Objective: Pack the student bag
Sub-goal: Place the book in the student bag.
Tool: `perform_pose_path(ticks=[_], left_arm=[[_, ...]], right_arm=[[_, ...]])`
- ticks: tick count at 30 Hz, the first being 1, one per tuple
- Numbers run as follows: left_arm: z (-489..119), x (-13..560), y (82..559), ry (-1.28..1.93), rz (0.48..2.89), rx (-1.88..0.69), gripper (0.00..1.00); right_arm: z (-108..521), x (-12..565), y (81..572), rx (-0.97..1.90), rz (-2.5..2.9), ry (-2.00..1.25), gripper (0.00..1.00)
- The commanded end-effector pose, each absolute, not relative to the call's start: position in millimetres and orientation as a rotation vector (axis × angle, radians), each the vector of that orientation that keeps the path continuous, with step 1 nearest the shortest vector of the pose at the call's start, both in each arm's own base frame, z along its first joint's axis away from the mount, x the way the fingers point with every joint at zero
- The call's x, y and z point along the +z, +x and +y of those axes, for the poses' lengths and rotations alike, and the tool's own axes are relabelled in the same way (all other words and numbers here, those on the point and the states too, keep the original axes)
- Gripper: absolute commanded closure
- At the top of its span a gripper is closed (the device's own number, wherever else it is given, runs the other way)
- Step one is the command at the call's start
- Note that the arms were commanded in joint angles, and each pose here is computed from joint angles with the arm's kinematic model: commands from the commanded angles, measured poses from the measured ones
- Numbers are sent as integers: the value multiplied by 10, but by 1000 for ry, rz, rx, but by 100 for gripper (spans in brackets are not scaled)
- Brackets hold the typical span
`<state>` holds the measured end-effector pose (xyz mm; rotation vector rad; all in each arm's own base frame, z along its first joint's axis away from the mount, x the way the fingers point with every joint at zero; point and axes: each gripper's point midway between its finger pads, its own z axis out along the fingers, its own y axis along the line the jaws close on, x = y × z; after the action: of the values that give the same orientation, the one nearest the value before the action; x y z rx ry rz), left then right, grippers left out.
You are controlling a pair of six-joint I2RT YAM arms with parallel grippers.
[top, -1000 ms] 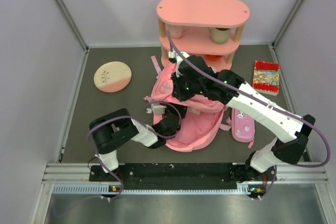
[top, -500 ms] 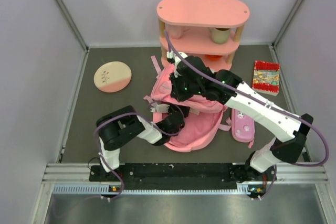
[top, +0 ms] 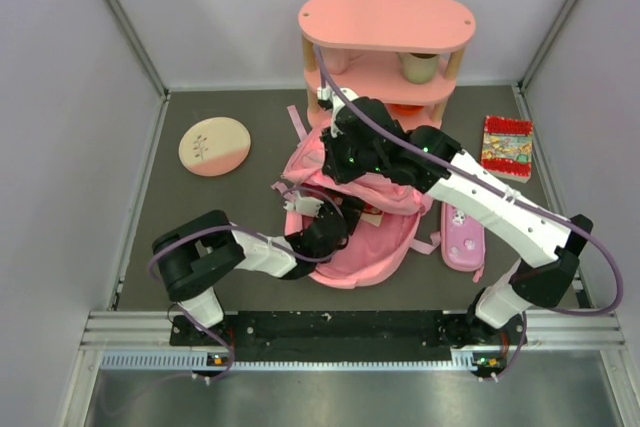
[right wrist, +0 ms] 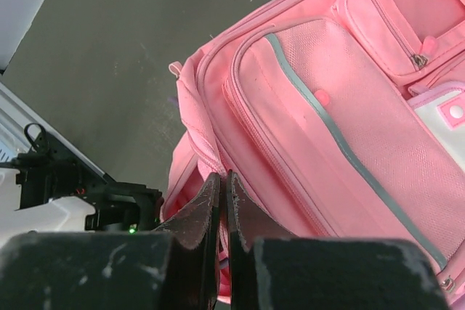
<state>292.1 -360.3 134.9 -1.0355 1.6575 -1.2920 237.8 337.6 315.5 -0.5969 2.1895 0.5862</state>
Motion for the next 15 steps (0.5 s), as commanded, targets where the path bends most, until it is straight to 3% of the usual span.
perform_pose_path(ticks=[1, 13, 15], left_arm=[[-3603, 1416, 2744, -990, 1717, -1297, 2], [-3621, 1405, 2592, -930, 1880, -1204, 2], [-3586, 1457, 2675, -936, 1809, -1204, 8]], right_arm=[[3495, 3699, 2566, 687, 2031, -504, 100], [3490, 3654, 2573, 692, 2046, -501, 100], [3496, 3661, 2560, 704, 2048, -502, 100]])
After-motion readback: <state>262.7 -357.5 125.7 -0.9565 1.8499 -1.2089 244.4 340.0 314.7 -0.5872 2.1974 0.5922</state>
